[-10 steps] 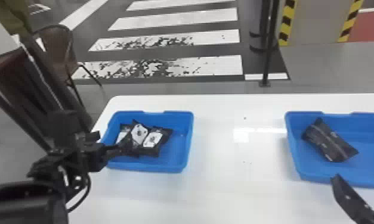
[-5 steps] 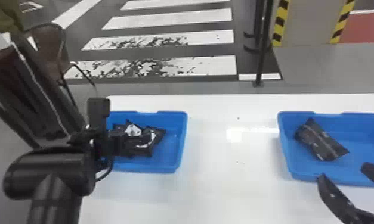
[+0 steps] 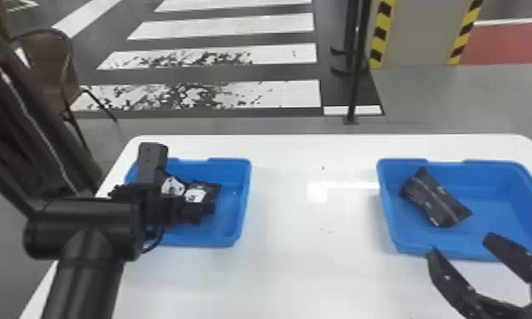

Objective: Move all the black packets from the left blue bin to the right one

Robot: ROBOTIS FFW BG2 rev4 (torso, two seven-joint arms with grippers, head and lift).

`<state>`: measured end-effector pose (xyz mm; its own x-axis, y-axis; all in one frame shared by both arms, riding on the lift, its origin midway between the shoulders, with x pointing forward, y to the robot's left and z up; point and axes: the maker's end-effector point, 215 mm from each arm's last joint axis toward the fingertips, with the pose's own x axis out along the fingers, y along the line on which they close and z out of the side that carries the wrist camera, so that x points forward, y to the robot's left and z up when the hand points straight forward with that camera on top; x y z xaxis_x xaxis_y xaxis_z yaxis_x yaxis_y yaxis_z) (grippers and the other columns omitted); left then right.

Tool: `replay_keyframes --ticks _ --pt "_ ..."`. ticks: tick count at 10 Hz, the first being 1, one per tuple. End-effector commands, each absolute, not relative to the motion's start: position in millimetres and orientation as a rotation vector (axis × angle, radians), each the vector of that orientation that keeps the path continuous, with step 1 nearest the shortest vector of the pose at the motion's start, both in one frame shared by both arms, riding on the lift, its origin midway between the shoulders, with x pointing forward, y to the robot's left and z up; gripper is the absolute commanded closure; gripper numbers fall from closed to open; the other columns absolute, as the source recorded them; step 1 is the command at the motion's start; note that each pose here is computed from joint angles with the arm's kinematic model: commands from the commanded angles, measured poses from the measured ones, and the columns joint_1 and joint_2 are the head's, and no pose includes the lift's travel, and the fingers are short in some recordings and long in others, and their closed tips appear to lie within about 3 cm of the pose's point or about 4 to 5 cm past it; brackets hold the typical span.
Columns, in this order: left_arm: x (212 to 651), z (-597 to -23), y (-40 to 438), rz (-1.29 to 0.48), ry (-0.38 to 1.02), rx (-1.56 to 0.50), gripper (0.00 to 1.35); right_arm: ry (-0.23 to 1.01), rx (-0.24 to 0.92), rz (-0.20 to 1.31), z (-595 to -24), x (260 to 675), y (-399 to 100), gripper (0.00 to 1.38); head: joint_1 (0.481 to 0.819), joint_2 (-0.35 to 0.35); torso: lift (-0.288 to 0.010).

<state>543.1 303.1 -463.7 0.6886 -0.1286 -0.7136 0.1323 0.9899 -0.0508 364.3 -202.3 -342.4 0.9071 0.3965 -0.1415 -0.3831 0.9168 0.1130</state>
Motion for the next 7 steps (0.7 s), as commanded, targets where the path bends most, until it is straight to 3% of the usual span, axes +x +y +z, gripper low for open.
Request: replay_keyframes --ticks 1,2,3,4,6,7 --pt "549 -478 299 -0.158 0.828 0.007 0.2 0.17 0.097 0.405 -346 364 -201 0.2 0.695 0.124 -0.14" --pt "548 -483 299 -0.16 0.84 0.002 0.43 0.171 0.101 0.405 -347 365 -201 0.2 0.695 0.121 -0.14" --pt "545 -488 298 -0.163 0.847 -0.013 0.85 0.17 0.105 0.406 -346 365 -200 0.2 0.695 0.12 -0.14" --pt "544 -490 299 -0.165 0.823 -0.028 1.07 0.176 0.111 0.407 -349 363 -200 0.2 0.695 0.119 -0.14" --pt "543 -491 304 -0.162 0.807 -0.015 1.22 0.183 0.119 0.41 -352 362 -200 0.2 0.695 0.123 -0.14" --pt "542 -483 303 -0.174 0.763 -0.009 1.22 0.184 0.118 0.411 -352 362 -200 0.2 0.695 0.125 -0.14"
